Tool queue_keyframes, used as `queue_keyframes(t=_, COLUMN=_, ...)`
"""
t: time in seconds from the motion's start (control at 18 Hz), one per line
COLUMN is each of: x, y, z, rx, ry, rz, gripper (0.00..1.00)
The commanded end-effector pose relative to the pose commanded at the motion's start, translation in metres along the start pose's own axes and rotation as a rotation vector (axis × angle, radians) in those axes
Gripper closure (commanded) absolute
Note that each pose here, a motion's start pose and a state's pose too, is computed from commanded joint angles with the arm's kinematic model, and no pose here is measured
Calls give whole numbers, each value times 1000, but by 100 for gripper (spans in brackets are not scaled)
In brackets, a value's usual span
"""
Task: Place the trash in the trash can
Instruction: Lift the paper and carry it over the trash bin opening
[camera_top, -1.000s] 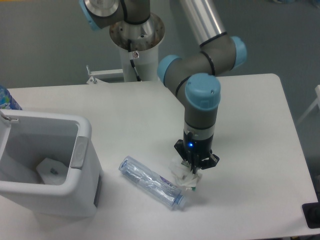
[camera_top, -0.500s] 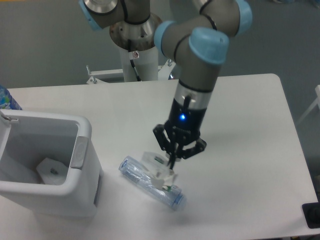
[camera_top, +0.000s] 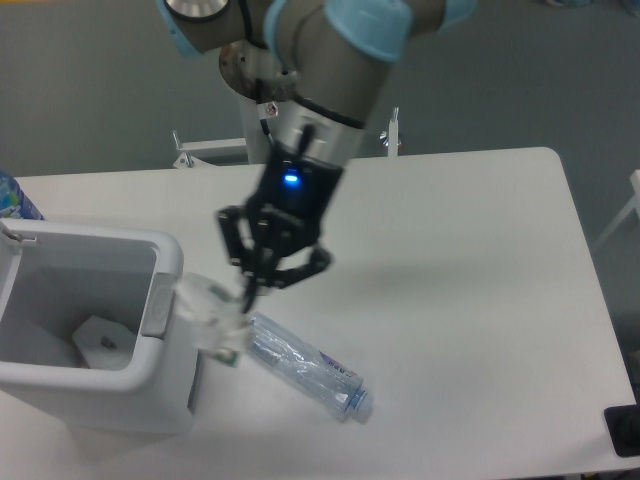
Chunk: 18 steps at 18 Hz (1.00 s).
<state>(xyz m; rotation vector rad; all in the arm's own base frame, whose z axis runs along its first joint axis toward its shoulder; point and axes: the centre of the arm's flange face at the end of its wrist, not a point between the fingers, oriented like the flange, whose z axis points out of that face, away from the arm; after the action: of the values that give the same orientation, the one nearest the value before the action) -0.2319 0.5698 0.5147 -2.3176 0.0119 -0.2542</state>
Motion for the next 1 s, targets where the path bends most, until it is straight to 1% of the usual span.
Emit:
queue_keyframes(t=0.06, x=7, y=-2, z=3, rx=1, ry=9, rz=-16, gripper=100)
queue_keyframes(t=0.11, x=15, y=-4, z=8, rx=-3, ry=21, rz=-10, gripper=98)
queue_keyframes(t=0.17, x=25, y=-5, z=13, rx=-6, ry=33, rz=1, gripper=83)
queue_keyframes(t=0.22, x=28, y=-7, z=14, rx=-5, ry=37, rz=9, gripper=65)
queue_keyframes(t=0.28, x=31, y=-7, z=15, rx=-6, ry=40, rz=12, gripper=56)
queue_keyframes(t=0.33, x=32, y=-7, z=15, rx=-5, ry=42, rz=15, gripper=37)
queue_keyframes(t=0.39, x=37, y=-9, z=15, rx=-3, ry=46, rz=24, gripper=4)
queue_keyframes(t=0.44, x=38, y=-9, z=15, rx=-3, ry=45, rz=26, gripper=0)
queue_keyframes(t=0.83, x=36, y=-11, z=13, rx=-3, ry=35, rz=22, gripper=0)
queue_keyframes(t=0.89, x=33, y=-11, z=12, rx=-16, ry=4, rz=23, gripper=0)
queue_keyframes(t=1.0, x=12, y=-10, z=1, rx=-59, ry=-126, rz=13, gripper=0)
